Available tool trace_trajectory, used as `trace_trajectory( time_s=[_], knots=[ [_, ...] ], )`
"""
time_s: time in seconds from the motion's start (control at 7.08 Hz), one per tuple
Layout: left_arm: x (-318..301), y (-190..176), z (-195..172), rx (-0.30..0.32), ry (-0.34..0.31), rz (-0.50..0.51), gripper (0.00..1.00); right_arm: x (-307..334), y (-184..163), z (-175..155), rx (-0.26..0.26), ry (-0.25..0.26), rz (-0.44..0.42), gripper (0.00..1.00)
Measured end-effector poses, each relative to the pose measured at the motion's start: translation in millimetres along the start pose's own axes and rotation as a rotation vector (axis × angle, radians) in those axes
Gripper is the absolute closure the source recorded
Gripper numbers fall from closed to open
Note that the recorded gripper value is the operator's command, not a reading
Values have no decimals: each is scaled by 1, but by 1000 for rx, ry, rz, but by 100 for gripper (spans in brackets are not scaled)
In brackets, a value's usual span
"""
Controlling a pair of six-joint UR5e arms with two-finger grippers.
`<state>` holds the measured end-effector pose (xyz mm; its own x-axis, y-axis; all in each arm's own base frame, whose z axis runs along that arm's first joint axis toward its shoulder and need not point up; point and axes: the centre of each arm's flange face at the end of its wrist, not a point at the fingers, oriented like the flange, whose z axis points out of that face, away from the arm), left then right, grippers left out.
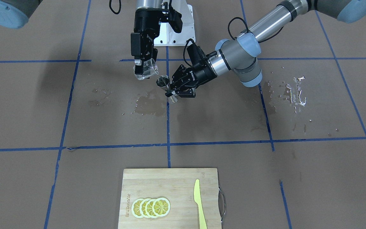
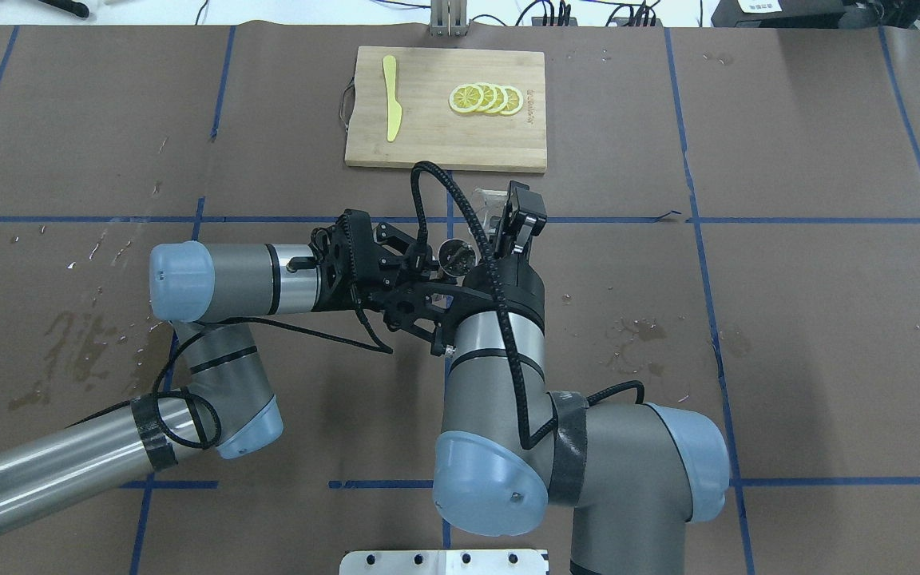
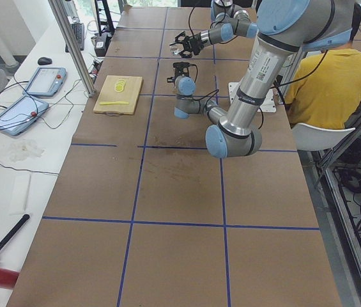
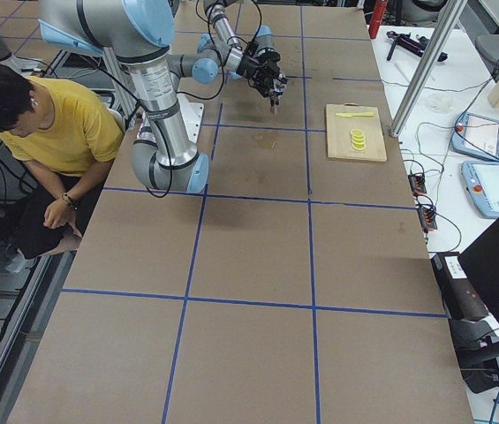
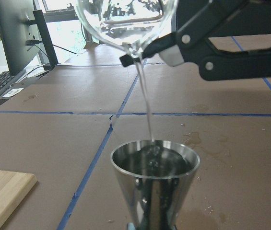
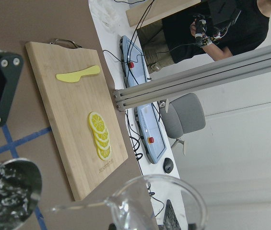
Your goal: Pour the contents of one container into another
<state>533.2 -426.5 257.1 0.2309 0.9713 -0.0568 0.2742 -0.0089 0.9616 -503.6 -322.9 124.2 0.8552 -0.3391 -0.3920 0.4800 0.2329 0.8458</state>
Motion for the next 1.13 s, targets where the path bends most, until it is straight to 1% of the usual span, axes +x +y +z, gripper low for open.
trace_trajectory(
  time_s=[0.42,0.57,0.71,0.85,1.13],
  knots=[
    [0,0,0,2,0,1,100,6,14,1,76,-68,298,100],
    [0,-1,-1,5,0,-1,100,7,19,2,97,-87,376,100],
    [-1,-1,-2,12,0,-11,100,10,24,4,114,-102,444,100],
    [-1,0,-4,19,0,-22,100,14,29,9,124,-108,494,100],
    [-5,2,-10,27,-5,-49,100,25,52,27,139,-130,595,100]
  ],
)
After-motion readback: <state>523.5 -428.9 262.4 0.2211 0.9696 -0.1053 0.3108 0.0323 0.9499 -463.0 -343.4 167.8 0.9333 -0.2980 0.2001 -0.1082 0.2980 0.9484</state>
